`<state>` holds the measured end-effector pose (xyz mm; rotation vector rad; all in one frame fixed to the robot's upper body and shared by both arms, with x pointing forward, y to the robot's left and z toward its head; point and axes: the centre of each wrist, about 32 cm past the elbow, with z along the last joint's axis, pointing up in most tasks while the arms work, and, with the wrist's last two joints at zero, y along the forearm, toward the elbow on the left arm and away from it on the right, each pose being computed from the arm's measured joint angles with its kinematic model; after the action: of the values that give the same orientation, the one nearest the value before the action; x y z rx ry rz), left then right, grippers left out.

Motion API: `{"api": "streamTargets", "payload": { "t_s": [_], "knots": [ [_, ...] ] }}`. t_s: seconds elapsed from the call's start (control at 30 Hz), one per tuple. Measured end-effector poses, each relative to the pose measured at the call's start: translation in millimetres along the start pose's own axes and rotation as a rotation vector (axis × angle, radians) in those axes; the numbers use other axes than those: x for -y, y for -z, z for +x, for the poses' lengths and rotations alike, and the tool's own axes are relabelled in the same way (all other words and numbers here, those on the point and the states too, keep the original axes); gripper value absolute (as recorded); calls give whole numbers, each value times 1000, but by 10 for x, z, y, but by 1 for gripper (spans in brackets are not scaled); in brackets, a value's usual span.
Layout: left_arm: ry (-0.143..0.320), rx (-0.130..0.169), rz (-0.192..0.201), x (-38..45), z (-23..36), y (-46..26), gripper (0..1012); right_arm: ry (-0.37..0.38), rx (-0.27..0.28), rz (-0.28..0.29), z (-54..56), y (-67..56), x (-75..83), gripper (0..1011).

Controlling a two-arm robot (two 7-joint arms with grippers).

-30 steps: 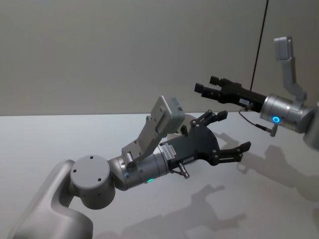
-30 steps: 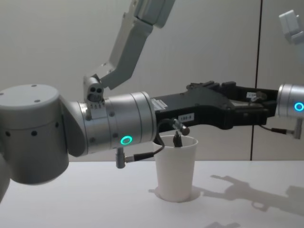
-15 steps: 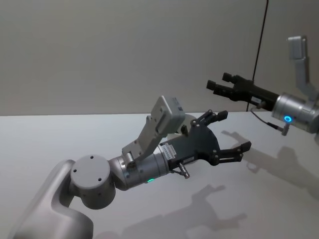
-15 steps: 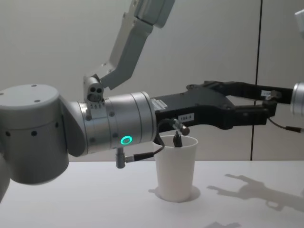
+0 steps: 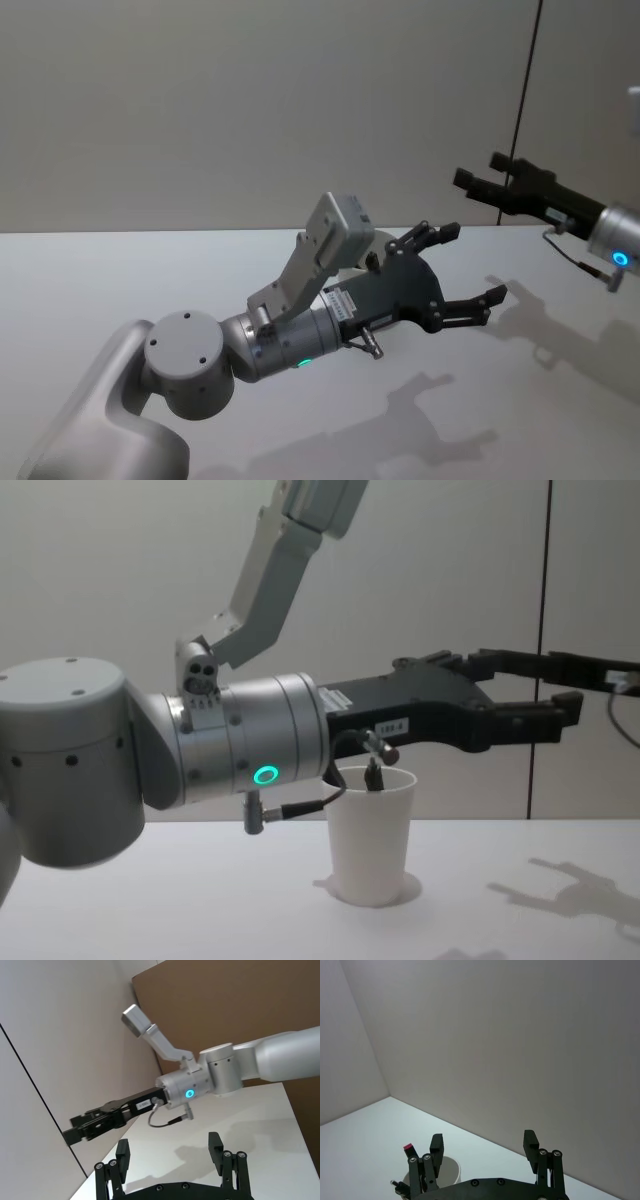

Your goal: Place the pen into the pen holder.

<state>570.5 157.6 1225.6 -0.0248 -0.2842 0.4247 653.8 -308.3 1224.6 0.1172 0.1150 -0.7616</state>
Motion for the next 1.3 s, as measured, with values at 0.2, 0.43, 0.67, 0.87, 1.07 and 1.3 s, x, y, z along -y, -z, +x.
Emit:
{"api": "streamTargets", "payload": {
  "t_s": [0.2,0.43,0.67,0.87,1.07,1.3],
  "knots": [
    [0,0,0,0,0,0,1003,55,19,2,-120,-2,226,1002],
    [0,0,0,0,0,0,1003,117,40,-2,-253,20,466,1002],
    [0,0,0,0,0,0,1003,178,55,-5,-378,60,691,1002],
    [0,0,0,0,0,0,1003,221,60,-9,-466,97,844,1002],
    [0,0,0,0,0,0,1003,264,64,-13,-560,137,995,1002],
    [0,0,0,0,0,0,1003,302,64,-16,-652,172,1124,1002]
  ]
}}
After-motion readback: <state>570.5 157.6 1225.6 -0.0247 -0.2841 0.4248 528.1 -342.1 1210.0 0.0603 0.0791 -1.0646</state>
